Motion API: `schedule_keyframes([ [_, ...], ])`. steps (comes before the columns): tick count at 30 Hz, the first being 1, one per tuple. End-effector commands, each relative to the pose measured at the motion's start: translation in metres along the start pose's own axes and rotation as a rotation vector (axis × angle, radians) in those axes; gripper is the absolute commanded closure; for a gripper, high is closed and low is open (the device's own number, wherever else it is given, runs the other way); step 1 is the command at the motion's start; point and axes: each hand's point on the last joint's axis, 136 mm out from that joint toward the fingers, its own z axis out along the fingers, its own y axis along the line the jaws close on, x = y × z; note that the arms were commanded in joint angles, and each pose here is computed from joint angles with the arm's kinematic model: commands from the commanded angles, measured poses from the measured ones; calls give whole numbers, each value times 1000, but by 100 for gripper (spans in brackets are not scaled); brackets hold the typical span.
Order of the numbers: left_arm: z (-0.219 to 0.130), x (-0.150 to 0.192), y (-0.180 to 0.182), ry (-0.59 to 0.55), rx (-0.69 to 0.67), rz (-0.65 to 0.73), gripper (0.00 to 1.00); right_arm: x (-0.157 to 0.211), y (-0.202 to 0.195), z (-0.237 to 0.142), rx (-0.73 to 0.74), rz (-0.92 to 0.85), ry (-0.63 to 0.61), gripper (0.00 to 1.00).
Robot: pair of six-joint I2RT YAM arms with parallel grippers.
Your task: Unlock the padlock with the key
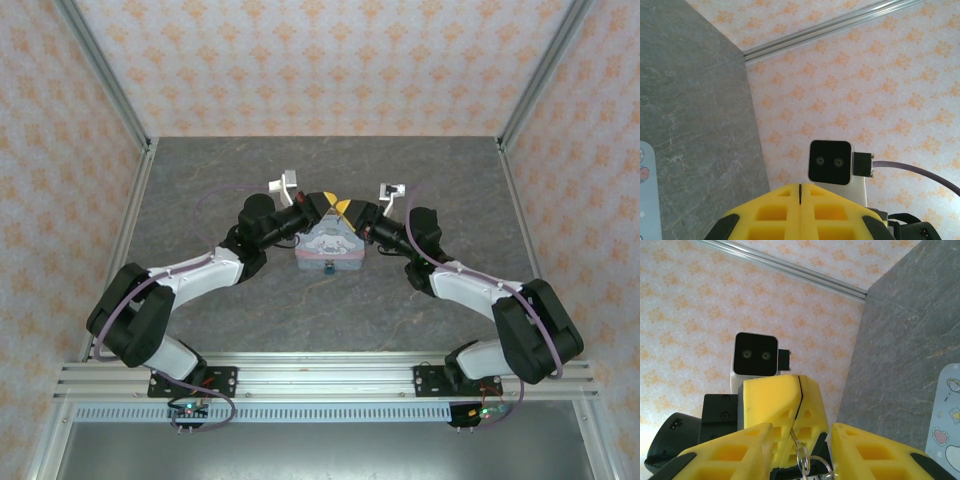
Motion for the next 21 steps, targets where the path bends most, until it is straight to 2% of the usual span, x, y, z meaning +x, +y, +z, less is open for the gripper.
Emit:
schedule_keyframes([
  [1,4,-3,-9,10,18,-1,100,3,13,-5,-49,-50,12,66],
  [15,4,-4,-5,8,4,-9,100,5,8,-3,-38,-42,30,76],
  [21,5,-3,-3,9,0,-10,100,8,6,-2,-35,-39,41,76],
])
